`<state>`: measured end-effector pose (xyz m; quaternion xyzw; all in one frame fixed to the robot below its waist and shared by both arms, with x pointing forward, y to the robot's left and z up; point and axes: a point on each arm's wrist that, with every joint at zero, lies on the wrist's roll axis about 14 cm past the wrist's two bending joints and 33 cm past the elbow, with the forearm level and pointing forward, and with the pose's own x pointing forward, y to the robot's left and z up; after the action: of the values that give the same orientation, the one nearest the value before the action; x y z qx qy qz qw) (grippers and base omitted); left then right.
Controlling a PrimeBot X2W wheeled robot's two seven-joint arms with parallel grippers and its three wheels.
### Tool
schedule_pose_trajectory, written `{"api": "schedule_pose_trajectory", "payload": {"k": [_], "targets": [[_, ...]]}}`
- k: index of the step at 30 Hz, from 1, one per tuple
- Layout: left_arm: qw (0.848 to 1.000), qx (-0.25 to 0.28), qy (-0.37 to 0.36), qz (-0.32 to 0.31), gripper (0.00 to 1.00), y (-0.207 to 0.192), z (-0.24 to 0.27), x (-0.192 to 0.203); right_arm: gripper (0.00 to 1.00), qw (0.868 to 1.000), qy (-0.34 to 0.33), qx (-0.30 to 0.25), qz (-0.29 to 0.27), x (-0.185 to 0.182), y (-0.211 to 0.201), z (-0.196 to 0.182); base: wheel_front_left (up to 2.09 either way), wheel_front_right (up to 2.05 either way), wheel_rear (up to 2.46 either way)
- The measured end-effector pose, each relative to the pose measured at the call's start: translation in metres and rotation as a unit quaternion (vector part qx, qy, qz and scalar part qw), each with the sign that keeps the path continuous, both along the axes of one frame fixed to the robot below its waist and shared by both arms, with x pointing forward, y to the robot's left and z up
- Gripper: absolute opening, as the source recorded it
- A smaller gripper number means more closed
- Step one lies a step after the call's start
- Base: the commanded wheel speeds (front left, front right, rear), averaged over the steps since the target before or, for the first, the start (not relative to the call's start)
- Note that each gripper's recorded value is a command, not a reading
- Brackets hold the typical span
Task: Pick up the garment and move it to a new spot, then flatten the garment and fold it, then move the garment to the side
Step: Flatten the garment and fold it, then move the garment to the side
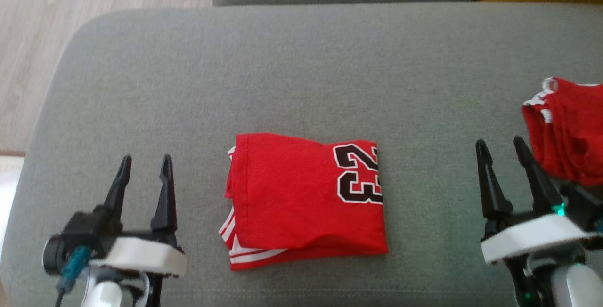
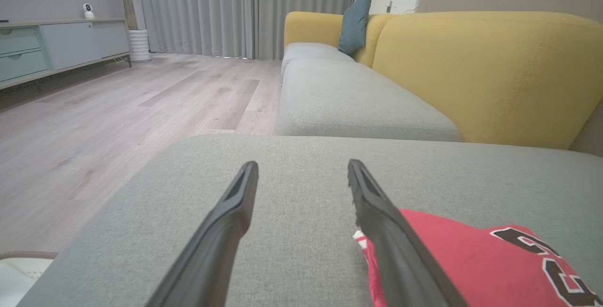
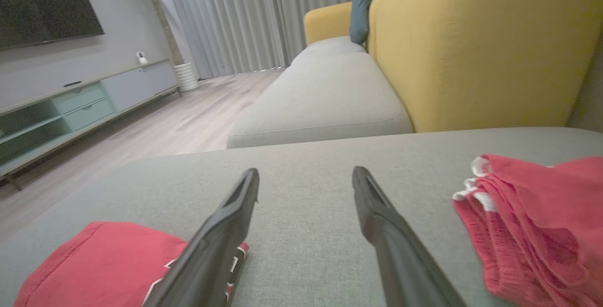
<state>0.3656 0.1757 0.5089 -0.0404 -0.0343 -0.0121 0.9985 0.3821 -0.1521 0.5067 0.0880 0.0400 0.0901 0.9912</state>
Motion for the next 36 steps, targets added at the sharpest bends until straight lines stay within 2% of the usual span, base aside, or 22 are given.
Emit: {"api": "schedule_pose_trajectory", "payload": {"k": [7,18,36], "targets": [[1.000,0.009,0.009,-0.007,1.00,-0.002,-0.004,-0.016,1.00,1.000,0.010,-0.006,-0.016,-0.026,-0.011,0.001,0.00,0.00,0.00],[1.000,0.012,0.017,-0.014,1.00,-0.006,-0.006,-0.028,1.00,1.000,0.009,-0.007,-0.025,-0.040,-0.016,0.006,0.00,0.00,0.00],[1.000,0.016,0.021,-0.011,1.00,-0.005,-0.008,-0.028,1.00,1.000,0.010,-0.005,-0.028,-0.041,-0.017,0.006,0.00,0.00,0.00]]}}
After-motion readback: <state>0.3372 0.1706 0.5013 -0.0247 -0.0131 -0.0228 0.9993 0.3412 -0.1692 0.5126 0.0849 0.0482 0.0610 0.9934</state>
